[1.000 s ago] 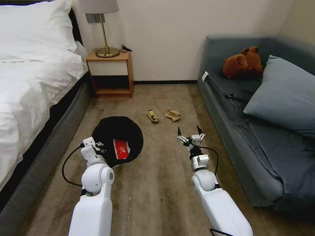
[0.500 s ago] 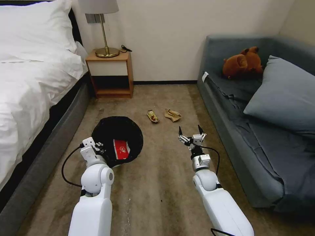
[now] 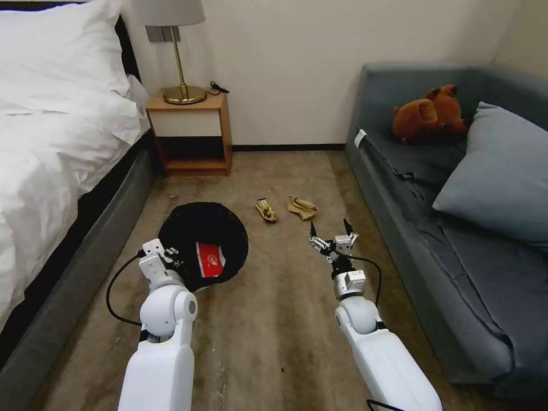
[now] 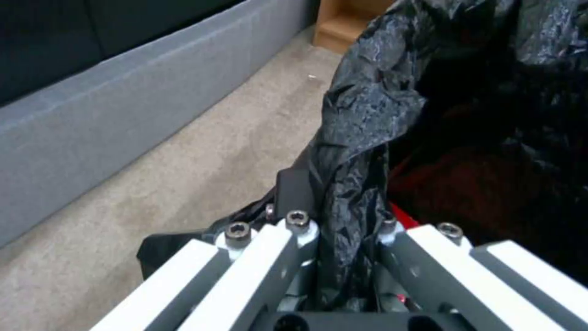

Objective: Pick up the trash bin, then pick up the garbage on the floor and place it into the trash bin.

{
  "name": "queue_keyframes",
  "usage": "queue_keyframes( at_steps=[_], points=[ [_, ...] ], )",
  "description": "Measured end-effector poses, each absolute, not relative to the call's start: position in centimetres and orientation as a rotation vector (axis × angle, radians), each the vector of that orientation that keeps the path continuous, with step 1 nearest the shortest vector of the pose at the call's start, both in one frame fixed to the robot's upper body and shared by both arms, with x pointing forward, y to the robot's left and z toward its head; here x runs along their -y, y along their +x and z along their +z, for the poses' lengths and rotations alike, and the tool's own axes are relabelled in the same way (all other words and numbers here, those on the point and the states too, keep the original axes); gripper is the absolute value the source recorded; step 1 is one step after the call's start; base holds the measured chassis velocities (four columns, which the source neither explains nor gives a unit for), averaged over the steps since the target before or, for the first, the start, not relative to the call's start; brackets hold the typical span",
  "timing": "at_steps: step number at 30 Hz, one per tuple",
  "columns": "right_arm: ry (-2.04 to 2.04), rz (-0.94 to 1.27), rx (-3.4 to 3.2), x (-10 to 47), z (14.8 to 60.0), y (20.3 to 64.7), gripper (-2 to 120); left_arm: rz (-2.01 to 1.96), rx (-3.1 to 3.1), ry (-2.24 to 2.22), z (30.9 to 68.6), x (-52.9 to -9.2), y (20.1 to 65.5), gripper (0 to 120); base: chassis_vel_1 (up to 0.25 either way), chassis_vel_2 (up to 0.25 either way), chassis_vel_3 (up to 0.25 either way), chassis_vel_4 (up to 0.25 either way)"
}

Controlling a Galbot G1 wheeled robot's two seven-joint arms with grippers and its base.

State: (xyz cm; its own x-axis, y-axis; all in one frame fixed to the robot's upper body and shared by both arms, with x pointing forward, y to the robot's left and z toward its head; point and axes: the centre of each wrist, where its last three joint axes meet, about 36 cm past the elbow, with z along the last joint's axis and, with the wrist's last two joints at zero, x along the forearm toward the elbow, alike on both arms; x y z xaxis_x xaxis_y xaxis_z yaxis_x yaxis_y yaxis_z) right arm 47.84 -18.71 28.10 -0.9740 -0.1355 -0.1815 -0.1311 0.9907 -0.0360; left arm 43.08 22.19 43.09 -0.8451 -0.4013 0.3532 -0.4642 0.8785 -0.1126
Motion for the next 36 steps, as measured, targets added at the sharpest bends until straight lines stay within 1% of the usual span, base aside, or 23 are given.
queue_keyframes(
  at_steps=[8,24,36],
  points=[
    [-0.21,-0.039,-2.947,18.55,28.13,47.9,100,0.277,2.73,0.65,43.18,-22.35,43.07,2,-0.103,0.11,0.111,-0.101],
    [-0.226,-0.032,-2.951,18.63,27.98,47.89,100,0.284,2.731,0.647,43.23,-22.22,43.06,2,-0.132,0.14,0.141,-0.143],
    [-0.249,-0.029,-2.956,18.51,27.54,47.71,100,0.286,2.732,0.65,43.32,-22.3,42.94,2,-0.191,0.184,0.172,-0.199]
  ],
)
